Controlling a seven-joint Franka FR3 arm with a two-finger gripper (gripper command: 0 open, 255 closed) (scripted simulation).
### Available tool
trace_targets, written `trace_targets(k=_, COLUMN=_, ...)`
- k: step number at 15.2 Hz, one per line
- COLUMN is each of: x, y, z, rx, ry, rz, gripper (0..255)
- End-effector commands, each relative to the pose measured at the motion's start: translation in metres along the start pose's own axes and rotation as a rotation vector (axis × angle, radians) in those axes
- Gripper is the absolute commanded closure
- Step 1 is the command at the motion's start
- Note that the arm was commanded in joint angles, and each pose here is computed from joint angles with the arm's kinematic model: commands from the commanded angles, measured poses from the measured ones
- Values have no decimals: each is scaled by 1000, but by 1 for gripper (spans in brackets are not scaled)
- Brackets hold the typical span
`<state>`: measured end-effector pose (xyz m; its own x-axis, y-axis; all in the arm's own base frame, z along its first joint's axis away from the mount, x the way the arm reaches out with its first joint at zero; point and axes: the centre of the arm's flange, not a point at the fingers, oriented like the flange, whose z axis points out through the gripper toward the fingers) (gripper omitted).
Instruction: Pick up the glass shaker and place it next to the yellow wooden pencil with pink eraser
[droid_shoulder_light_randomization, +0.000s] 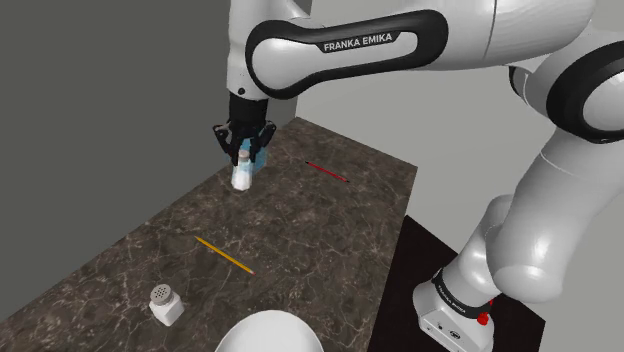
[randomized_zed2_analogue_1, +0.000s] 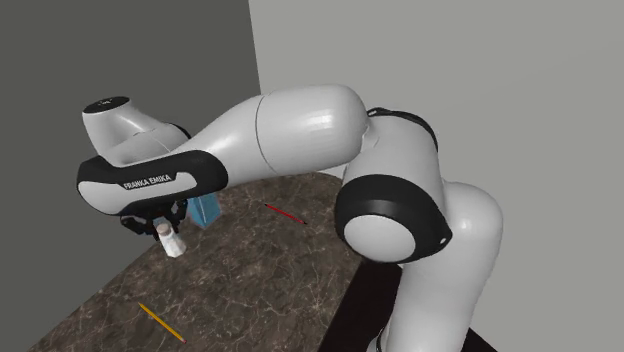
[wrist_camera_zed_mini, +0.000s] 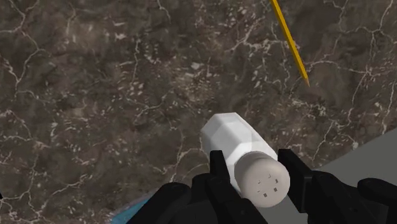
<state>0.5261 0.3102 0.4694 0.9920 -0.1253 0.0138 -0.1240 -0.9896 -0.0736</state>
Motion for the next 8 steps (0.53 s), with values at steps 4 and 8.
trace_targets(k=4, x=-5, y=-67, z=15, rx=1, ry=0, rz=2, gripper=255)
trace_targets(k=8, x=-9, y=-118, z=26, rx=1, ry=0, rz=2, gripper=255)
